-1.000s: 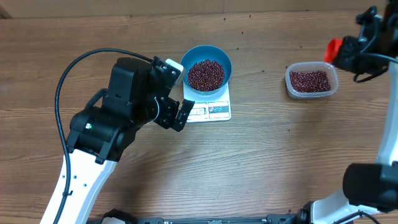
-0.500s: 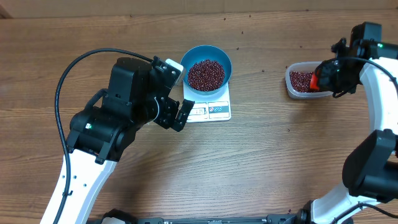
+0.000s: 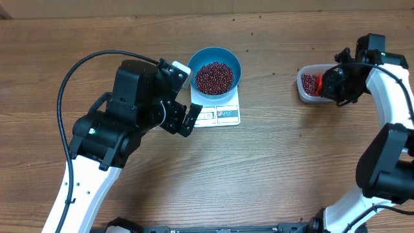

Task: Scoop item into bowl and weigh 150g on scale
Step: 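Dip the red scoop into the bean tub with the right gripper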

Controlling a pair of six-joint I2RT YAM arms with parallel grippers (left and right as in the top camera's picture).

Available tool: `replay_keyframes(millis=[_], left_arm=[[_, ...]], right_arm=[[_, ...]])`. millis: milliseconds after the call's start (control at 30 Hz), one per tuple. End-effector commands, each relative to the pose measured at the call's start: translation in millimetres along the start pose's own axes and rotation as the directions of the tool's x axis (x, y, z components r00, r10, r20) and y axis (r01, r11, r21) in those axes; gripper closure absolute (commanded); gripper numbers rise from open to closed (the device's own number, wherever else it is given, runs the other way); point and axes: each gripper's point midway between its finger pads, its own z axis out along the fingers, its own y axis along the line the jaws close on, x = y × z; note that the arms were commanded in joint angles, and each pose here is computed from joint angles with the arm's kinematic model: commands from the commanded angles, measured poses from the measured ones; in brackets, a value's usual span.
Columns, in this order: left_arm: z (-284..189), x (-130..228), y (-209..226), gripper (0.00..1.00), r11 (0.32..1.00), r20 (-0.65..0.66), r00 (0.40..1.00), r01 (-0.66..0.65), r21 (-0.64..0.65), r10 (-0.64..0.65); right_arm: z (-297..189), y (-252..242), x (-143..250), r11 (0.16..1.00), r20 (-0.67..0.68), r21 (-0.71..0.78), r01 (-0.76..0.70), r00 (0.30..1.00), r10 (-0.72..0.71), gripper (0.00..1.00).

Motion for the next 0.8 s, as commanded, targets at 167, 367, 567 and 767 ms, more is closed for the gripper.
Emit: replay_keyframes(millis=[167,367,567,767], left_arm=[[-3.2,-5.7,2.8,0.0,1.0,0.014,1.0,0.006,-0.011,-0.006],[-3.2,-5.7,2.8,0.0,1.0,0.014,1.0,0.006,-0.011,-0.006],[-3.2,-5.6,2.8,0.0,1.0,0.014,1.0,0.006,-0.011,-0.006],[-3.2,-5.7,2.8,0.0,1.0,0.014,1.0,0.006,-0.011,-0.006]], right_arm=[[11.8,20.7,12.0,0.988,-0.064,-0.152,-0.024,0.998,0.014,0.96],[10.7,22.6,11.6,0.984,-0.064,-0.173,-0.03,0.998,0.019,0.96],[3.7,13.9,5.9,0.972,-0.045,-0.224,-0.073,0.997,0.065,0.96],[-6.9,-5.4,-0.2,0.953,-0.023,-0.271,-0.138,0.99,0.137,0.96]])
